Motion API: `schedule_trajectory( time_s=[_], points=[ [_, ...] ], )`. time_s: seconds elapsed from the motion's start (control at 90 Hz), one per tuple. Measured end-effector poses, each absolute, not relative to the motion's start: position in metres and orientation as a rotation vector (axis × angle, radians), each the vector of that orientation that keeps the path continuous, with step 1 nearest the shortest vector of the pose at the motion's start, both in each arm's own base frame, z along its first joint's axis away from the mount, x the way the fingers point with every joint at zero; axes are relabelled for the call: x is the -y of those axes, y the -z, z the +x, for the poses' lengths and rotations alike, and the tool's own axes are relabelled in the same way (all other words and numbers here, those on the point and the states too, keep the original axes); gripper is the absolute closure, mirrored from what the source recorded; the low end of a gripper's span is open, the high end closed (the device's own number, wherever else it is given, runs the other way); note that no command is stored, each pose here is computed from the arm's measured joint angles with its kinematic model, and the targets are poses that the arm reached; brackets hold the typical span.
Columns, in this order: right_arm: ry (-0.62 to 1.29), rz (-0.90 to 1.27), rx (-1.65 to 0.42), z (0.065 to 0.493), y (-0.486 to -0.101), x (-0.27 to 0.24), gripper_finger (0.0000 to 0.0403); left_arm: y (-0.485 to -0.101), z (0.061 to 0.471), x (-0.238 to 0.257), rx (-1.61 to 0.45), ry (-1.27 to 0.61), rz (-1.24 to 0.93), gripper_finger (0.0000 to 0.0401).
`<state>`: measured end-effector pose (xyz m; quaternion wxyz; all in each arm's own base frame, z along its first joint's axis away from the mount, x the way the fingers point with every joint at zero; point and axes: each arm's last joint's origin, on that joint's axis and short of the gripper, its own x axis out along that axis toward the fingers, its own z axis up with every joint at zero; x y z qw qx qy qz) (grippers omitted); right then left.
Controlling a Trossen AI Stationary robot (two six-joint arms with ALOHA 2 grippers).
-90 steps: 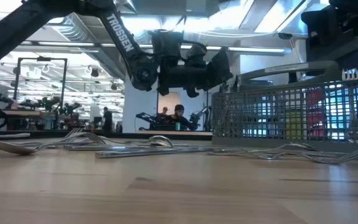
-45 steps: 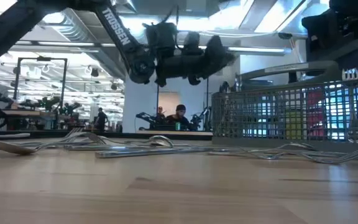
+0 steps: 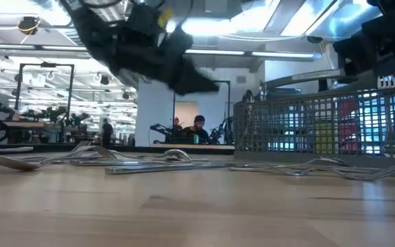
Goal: Sort silverware
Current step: Put the silver spoon into the gray silverware organizer
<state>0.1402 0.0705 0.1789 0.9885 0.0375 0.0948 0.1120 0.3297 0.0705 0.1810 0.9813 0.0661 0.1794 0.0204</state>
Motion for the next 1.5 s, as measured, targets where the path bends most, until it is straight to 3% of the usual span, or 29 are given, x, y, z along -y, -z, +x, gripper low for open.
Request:
schedule_trajectory(
  time_s=[0.156, 0.322, 0.611, 0.867, 1.278, 1.5],
  points=[
    [-0.232, 0.012, -0.144, 0.145, -0.181, -0.073, 0.021, -0.166, 0.325, -0.063, -0.609, -0.025, 0.312, 0.0215],
    [-0.234, -0.013, -0.148, 0.148, -0.178, -0.075, 0.021, -0.164, 0.32, -0.056, -0.859, 0.161, 0.377, 0.0215],
    [-0.23, -0.016, -0.222, 0.154, -0.165, -0.078, 0.021, -0.171, 0.318, -0.053, -0.979, 0.286, 0.488, 0.0215],
    [-0.232, -0.03, -0.203, 0.159, -0.162, -0.081, 0.021, -0.162, 0.318, -0.063, -1.024, 0.253, 0.51, 0.0218],
    [-0.233, -0.035, -0.201, 0.16, -0.162, -0.082, 0.021, -0.139, 0.322, -0.066, -1.096, 0.277, 0.551, 0.0284],
    [-0.233, -0.036, -0.202, 0.16, -0.162, -0.082, 0.021, -0.139, 0.323, -0.067, -1.093, 0.237, 0.516, 0.0364]
  ],
)
